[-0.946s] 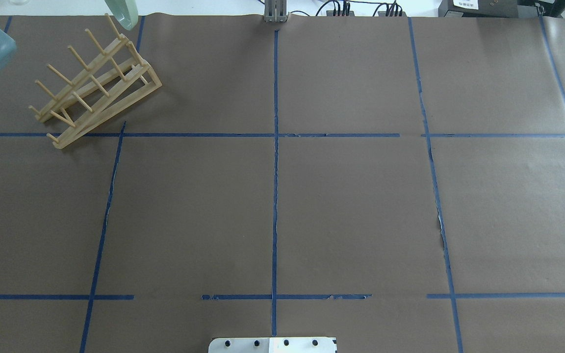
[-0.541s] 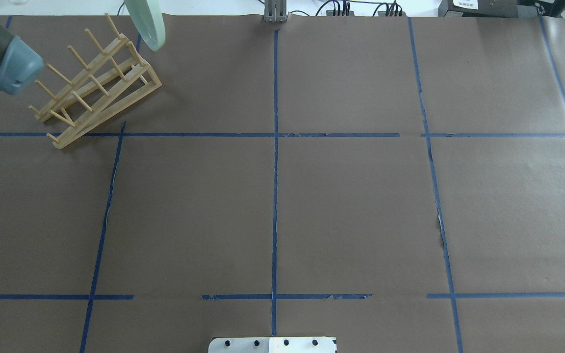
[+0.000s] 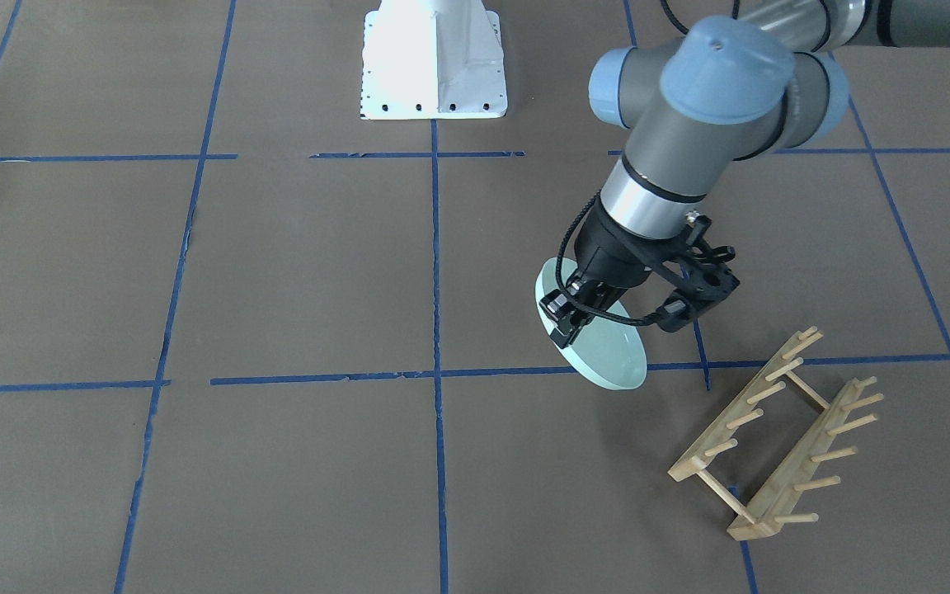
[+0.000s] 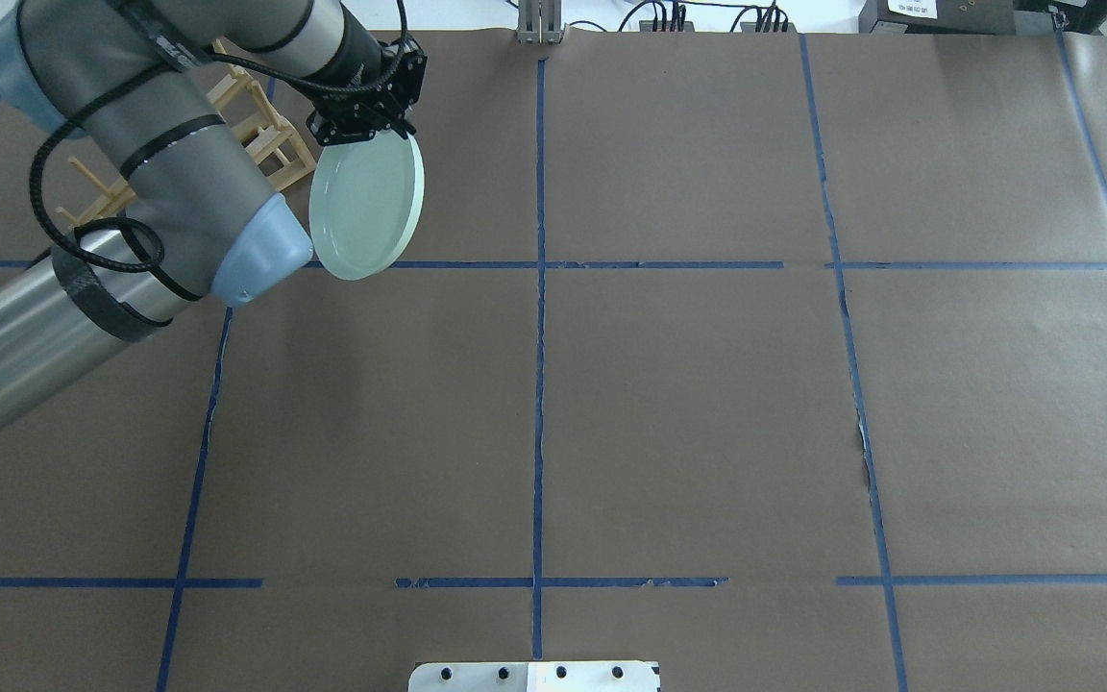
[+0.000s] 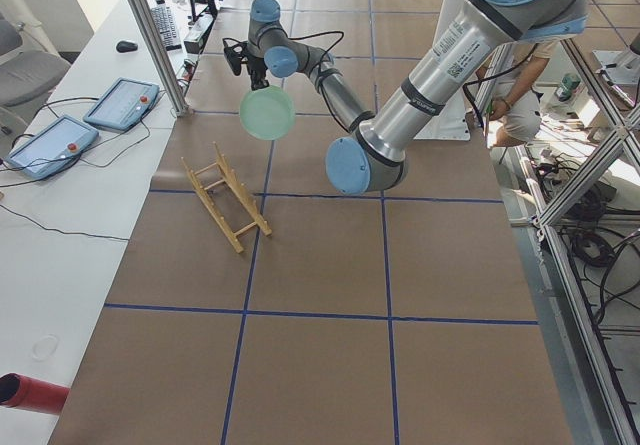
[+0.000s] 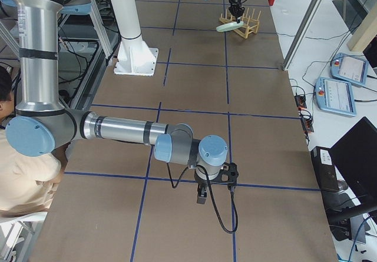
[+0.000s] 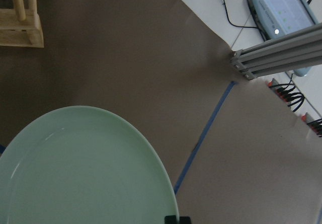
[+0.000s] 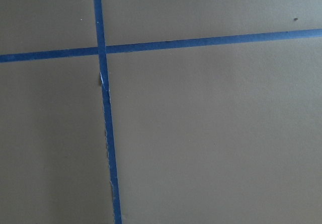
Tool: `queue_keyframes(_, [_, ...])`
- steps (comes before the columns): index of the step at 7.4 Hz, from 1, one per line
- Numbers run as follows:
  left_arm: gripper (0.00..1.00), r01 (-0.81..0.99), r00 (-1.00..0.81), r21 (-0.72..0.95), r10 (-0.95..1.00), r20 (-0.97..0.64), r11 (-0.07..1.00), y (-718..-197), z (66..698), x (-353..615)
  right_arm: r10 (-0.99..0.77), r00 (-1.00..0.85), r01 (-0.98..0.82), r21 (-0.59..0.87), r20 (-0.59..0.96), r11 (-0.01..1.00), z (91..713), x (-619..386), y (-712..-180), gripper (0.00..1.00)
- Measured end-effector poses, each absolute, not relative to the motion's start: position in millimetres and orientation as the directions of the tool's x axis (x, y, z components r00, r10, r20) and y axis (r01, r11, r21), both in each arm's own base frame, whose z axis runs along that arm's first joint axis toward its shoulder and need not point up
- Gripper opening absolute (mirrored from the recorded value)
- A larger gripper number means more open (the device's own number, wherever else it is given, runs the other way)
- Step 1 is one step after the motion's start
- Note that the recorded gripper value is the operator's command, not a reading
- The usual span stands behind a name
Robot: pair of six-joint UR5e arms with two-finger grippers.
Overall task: Place plate on table
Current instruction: 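Lift the plate out of the rack with the left gripper, carry it nearer the robot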
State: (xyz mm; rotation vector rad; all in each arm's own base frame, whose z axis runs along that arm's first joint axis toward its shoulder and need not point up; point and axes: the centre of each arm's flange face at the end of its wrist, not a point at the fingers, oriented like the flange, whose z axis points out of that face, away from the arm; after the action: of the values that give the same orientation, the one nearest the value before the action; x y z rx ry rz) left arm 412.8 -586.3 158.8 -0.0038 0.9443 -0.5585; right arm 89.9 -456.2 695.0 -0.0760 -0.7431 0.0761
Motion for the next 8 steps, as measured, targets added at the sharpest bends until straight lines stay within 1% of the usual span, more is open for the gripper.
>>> queue_keyframes(1, [0.0,0.406,0.613,-0.162,-0.399,-0.682,0.9,-564.7,166.6,447.9,0.096,0.734,-0.042,-0.096,0.672,0.994,695.0,89.9,-456.2,1.0])
queue_keyframes(2, [0.0,0.353,0.727,-0.117,-0.351,-0.59,0.928,-537.1,181.3,484.8,0.096,0.734,-0.042,-0.096,0.672,0.994,695.0,89.9,-456.2,1.0])
queue_keyframes(3, [0.0,0.303,0.796,-0.099,-0.309,-0.521,0.948,-508.0,195.1,518.7,0.096,0.734,-0.042,-0.096,0.672,0.994,694.9,89.9,-456.2,1.0])
queue_keyframes(4, [0.0,0.269,0.83,-0.094,-0.28,-0.482,0.959,-482.5,204.4,545.0,0.096,0.734,-0.042,-0.096,0.672,0.994,695.0,89.9,-456.2,1.0])
queue_keyframes(5, [0.02,0.253,0.846,-0.099,-0.27,-0.459,0.962,-464.4,212.9,563.4,0.096,0.734,-0.042,-0.096,0.672,0.994,695.0,89.9,-456.2,1.0])
queue_keyframes(6, [0.42,0.249,0.852,-0.103,-0.268,-0.45,0.963,-455.5,218.9,573.8,0.096,0.734,-0.042,-0.096,0.672,0.994,695.0,89.9,-456.2,1.0])
queue_keyframes(7, [0.92,0.247,0.848,-0.099,-0.264,-0.46,0.964,-452.3,220.3,579.2,0.096,0.734,-0.042,-0.096,0.672,0.994,695.0,89.9,-456.2,1.0])
queue_keyframes(8, [1.0,0.249,0.837,-0.093,-0.262,-0.48,0.964,-452.4,220.9,581.2,0.096,0.734,-0.042,-0.096,0.672,0.994,695.0,89.9,-456.2,1.0])
